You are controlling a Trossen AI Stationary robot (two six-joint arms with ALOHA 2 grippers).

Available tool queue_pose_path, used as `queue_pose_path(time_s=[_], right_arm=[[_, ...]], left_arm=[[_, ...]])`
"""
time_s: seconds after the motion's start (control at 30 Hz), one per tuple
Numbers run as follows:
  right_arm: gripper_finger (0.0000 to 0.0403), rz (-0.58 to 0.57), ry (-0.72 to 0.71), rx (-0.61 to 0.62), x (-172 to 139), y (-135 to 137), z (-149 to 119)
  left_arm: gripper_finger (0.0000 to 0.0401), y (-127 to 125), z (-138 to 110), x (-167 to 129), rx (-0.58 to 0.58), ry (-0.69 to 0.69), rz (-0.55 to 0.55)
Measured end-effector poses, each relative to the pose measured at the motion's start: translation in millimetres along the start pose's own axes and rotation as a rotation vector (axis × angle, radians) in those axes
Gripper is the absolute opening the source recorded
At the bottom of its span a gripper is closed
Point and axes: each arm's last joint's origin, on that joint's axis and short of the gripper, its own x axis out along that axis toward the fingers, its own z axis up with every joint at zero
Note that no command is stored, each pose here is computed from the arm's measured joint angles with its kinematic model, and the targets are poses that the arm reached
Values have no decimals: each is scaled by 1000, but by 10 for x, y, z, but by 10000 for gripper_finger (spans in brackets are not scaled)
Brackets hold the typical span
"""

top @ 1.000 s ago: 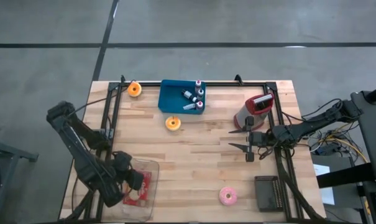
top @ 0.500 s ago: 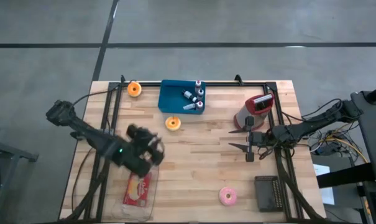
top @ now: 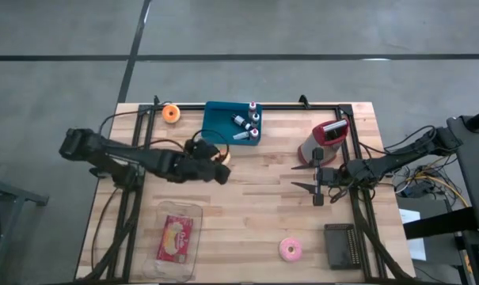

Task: Pick & Place Food Item
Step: Put the top yellow black donut into the black bin

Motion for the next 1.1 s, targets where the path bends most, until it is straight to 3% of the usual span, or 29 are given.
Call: queue_pose_path(time_s=[0.2, 0.4, 0.63, 0.97, 1.1], right_arm=[[217, 0, 0, 0, 0, 0, 0], [217, 0, 0, 0, 0, 1, 0], [217, 0, 0, 0, 0, 1, 0], [217, 0, 0, 0, 0, 0, 0], [217, 0, 0, 0, 0, 0, 0]], left_arm=[[174, 332, 1, 97, -129, 180, 108], [188, 746, 154, 59, -92, 242, 248], [188, 1240, 309, 140, -293, 404, 298], [189, 1935, 472, 343, -388, 444, 433], [188, 2070, 447, 434, -414, 463, 453]])
